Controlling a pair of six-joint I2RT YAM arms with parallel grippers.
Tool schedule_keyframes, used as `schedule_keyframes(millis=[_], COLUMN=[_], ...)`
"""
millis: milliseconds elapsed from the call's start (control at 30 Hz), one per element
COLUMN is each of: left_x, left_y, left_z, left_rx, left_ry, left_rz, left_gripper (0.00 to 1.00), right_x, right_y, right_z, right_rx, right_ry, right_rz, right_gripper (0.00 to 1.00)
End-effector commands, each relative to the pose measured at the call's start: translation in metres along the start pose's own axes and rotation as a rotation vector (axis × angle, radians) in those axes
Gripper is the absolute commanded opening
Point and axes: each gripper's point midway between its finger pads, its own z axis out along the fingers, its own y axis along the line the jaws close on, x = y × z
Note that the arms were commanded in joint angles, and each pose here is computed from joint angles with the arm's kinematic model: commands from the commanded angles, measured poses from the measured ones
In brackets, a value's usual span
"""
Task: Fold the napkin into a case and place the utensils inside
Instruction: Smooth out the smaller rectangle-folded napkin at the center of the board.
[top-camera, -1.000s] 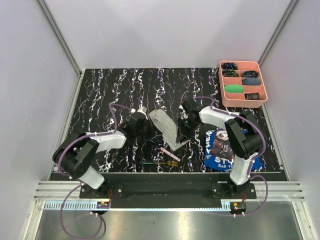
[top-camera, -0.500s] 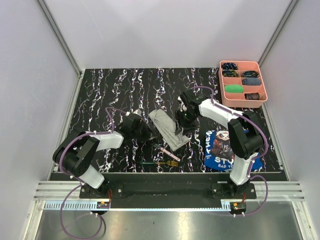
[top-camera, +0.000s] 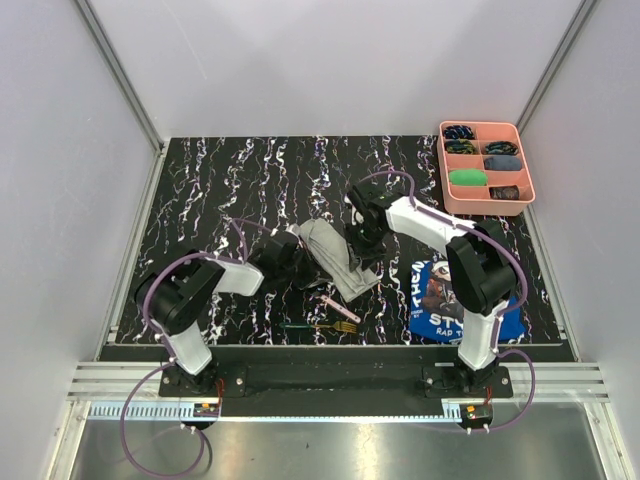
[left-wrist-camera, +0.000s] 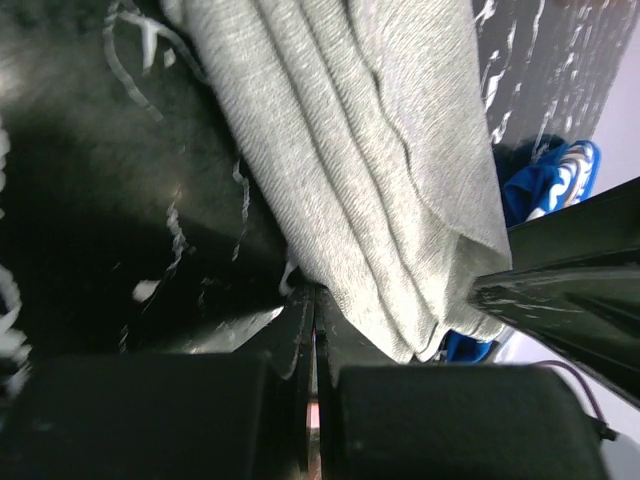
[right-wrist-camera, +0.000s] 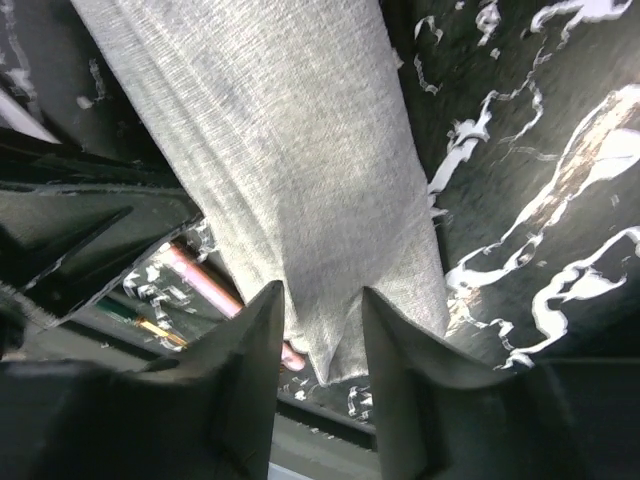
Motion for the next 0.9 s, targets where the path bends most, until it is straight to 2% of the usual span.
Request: schedule_keyframes(millis=[0,200,300,467,633,733,867], left_x=[-0.007,-0.020,-0.025,-0.028,-0.022,-0.027,-0.041], left_y=[-0.018,-0.030,-0.034,-0.032,-0.025,-0.037,-0.068], left_z=[0.013,0.023,0.028,0.030,0.014,-0.005,-0.017], left_rx=[0.055,0.049,0.048,0.034,0.032,0.051,0.125], left_ry=[-0.002,-0.020,-0.025,-0.038,-0.041,-0.065,-0.072], left_rz=[-0.005,0.020,0.032,0.050,0.109,0.157,0.167], left_gripper=[0.00,0.00,0.00,0.00,0.00,0.08,0.12], right_x=[-0.014,-0.020,-0.016,-0.007,0.009,0.011,0.007], right_y=[-0.003,-0.004,0.000,0.006,-0.011,-0.017,-0.021], right_z=[-0.001,-0.006,-0.007,0.002,0.029,0.034,0.033], right_rx=[0.050,0.073,0.053,-0.004,0.046,0.064,0.087], right_ry=[-0.025,-0.035,-0.022,-0.016,0.024,0.029,0.012], right_rz=[-0.029,-0.028,-0.008,0.038,0.053,0.043,0.033], right_gripper=[0.35,0.13,0.08,0.08,0.07,0.07,0.07])
